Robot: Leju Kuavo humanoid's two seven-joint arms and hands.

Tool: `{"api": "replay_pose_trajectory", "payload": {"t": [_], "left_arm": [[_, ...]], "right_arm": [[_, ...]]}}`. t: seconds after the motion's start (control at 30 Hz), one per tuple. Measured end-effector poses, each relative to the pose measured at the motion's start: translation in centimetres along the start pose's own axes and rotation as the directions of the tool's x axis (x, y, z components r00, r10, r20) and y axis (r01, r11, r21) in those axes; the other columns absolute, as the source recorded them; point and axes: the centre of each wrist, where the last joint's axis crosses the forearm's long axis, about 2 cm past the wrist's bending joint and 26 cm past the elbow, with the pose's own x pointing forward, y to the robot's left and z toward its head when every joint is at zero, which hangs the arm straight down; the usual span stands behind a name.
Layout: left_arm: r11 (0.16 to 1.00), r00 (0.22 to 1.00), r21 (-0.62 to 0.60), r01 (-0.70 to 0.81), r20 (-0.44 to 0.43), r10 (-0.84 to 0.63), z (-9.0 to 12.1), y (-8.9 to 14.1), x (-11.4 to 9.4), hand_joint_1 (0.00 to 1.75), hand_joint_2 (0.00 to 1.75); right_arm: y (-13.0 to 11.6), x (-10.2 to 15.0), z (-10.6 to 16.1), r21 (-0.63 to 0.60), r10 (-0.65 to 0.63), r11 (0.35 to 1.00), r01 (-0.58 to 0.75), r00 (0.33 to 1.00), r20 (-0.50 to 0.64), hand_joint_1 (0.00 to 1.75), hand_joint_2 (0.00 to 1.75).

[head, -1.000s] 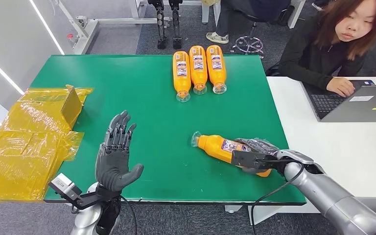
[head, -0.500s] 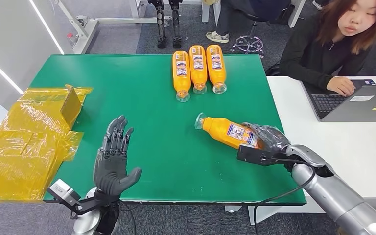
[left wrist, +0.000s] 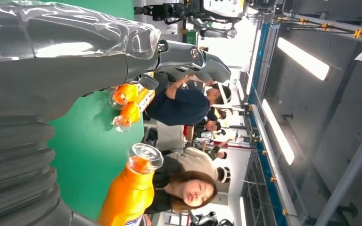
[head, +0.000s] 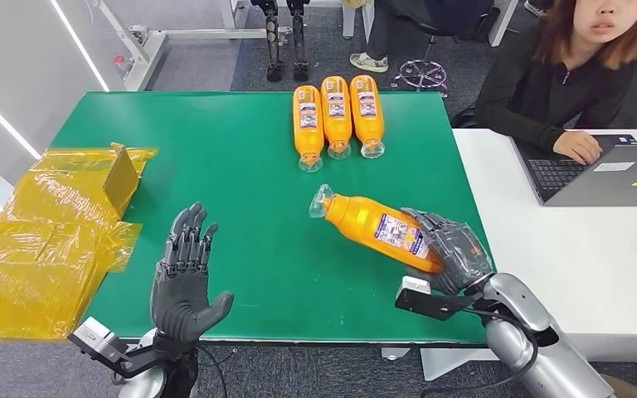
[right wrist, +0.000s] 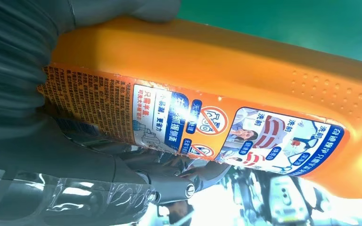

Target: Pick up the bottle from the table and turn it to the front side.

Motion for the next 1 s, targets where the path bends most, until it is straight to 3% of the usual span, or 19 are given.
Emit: {"api": "replay_pose_trajectory", "payload": {"t": [0.23, 0.43, 0.7, 1.0], "left_arm": [[0.997, 0.998, -0.024, -0.067, -0.013, 0.066, -0.2, -0.3, 0.1, 0.00, 1.75], [0.965, 0.969, -0.090, -0.245, -0.018, 0.245, -0.7, -1.3, 0.0, 0.00, 1.75], [0.885, 0.898, -0.160, -0.438, -0.046, 0.437, -1.7, -3.0, -0.2, 0.00, 1.75], [0.865, 0.880, -0.165, -0.474, -0.051, 0.472, -2.7, -3.1, -0.8, 0.00, 1.75]], "right_arm": [[3.0, 4.5, 1.1, -0.096, -0.028, 0.995, 0.037, 0.995, 0.091, 1.75, 1.75], [4.7, 8.0, 1.2, -0.150, -0.062, 0.985, 0.084, 0.987, 0.146, 1.75, 1.75], [5.0, 10.8, 0.1, -0.198, -0.098, 0.971, 0.134, 0.979, 0.180, 1.75, 1.75], [5.9, 13.3, 1.4, -0.233, -0.112, 0.960, 0.158, 0.974, 0.198, 1.75, 1.75]]}}
